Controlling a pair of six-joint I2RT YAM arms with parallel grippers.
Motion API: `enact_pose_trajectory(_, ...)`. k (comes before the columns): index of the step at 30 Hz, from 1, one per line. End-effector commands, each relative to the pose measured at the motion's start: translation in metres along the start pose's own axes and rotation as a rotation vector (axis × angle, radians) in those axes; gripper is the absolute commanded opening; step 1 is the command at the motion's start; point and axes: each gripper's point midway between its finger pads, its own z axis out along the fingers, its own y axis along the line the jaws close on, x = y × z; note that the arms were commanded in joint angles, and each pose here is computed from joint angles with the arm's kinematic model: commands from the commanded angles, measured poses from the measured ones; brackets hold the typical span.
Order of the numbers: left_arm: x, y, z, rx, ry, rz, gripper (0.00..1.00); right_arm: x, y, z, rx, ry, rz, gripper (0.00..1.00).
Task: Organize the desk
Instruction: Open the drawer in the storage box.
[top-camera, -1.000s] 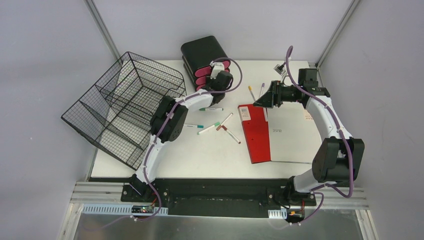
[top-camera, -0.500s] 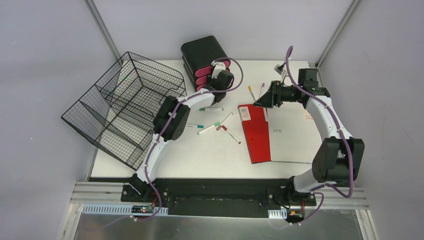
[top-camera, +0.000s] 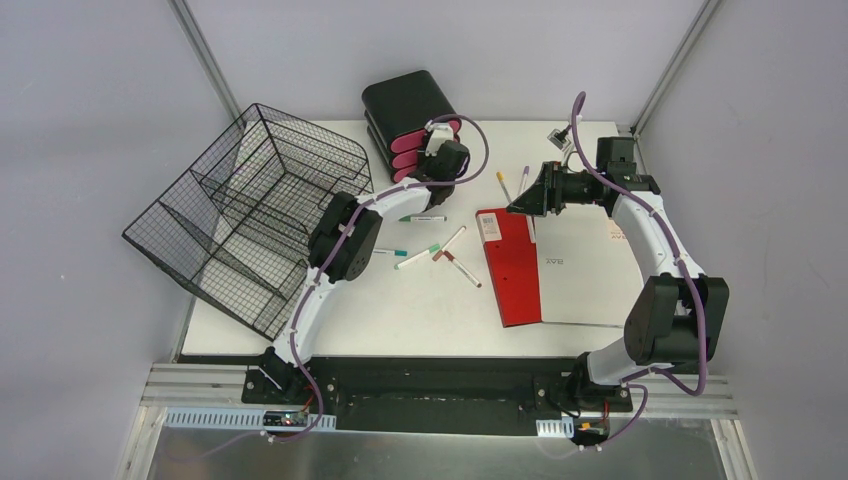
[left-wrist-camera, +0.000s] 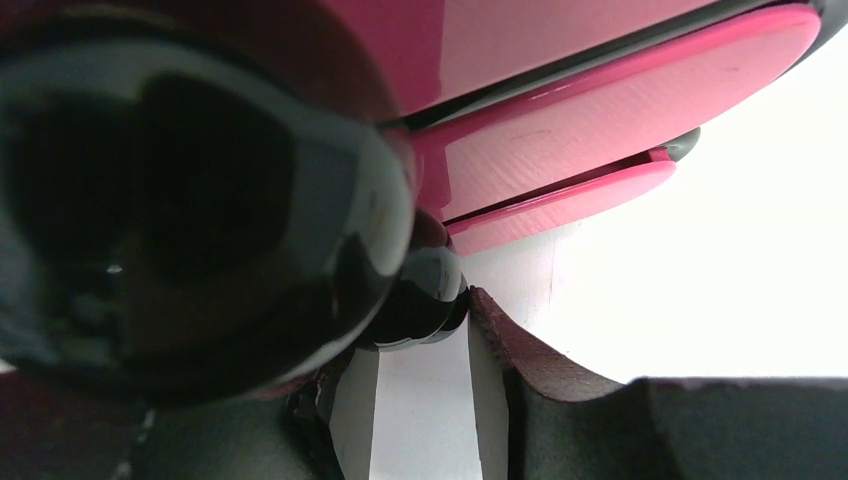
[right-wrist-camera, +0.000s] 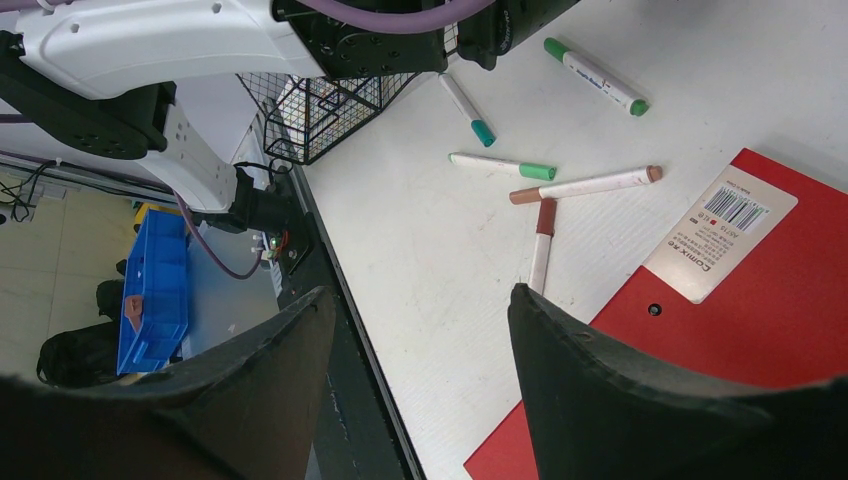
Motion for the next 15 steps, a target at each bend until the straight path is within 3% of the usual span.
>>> enact_pose_trajectory(1, -0.015, 0.002, -0.001, 0.008, -0.026, -0.005, 0.17, -0.021, 0.016, -0.009, -0.01, -0.04, -0.111, 0.67)
enact_pose_trajectory(7, -0.01, -0.003, -0.019, 0.046, -0.012, -0.013, 0.08, -0.021, 0.016, -0.009, -0.01, -0.04, -0.111, 0.67)
enact_pose_trajectory(15, 0.013, -0.021, -0.056, 0.099, 0.009, 0.016, 0.05, -0.021, 0.016, -0.009, -0.01, -0.041, -0.11, 0.67)
